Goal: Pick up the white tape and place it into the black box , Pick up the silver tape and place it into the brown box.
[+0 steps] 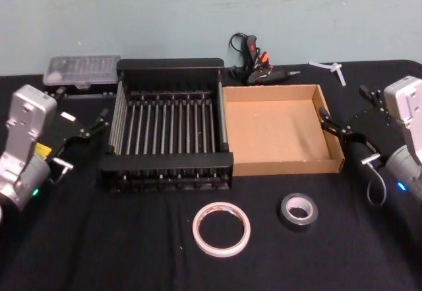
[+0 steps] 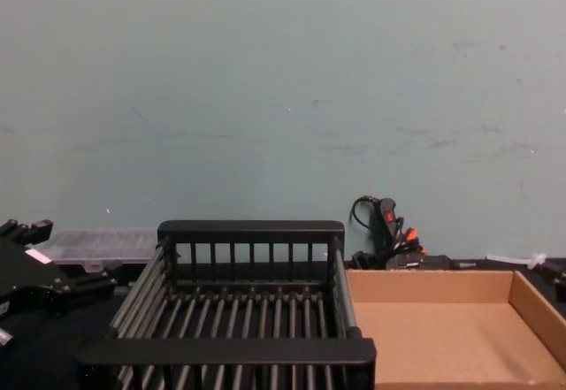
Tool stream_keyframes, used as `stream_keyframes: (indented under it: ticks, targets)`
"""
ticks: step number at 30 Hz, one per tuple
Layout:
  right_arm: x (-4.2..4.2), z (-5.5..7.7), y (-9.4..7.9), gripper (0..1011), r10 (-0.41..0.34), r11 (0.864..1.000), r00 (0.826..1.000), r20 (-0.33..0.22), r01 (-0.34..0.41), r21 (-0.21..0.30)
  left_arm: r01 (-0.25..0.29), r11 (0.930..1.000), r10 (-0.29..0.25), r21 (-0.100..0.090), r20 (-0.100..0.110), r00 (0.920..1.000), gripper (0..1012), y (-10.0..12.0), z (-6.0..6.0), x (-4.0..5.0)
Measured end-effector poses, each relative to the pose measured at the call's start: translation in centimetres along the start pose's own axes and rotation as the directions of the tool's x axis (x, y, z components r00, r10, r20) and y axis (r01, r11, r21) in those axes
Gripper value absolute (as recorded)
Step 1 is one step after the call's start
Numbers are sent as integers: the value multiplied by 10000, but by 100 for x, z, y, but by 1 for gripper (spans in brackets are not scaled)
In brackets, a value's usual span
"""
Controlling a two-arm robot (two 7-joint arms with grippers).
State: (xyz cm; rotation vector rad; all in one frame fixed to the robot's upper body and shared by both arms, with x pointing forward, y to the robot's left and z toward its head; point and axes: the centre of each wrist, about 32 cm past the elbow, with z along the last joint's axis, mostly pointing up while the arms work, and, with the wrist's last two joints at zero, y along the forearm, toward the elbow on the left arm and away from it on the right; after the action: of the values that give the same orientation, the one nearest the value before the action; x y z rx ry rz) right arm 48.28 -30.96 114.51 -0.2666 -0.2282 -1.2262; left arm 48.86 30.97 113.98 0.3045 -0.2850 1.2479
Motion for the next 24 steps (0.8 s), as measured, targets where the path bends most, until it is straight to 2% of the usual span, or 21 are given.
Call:
stream_keyframes:
  ticks: [11,24]
  targets:
    - [-42,128,-133,1002,332,9994,9967,-745,-332,10,0,10000,0,1,0,10000,1001,0,0,0]
    - [-181,324,-389,1002,866,9956,9853,-1470,-911,-240,0,10000,0,0,0,10000,1001,0,0,0]
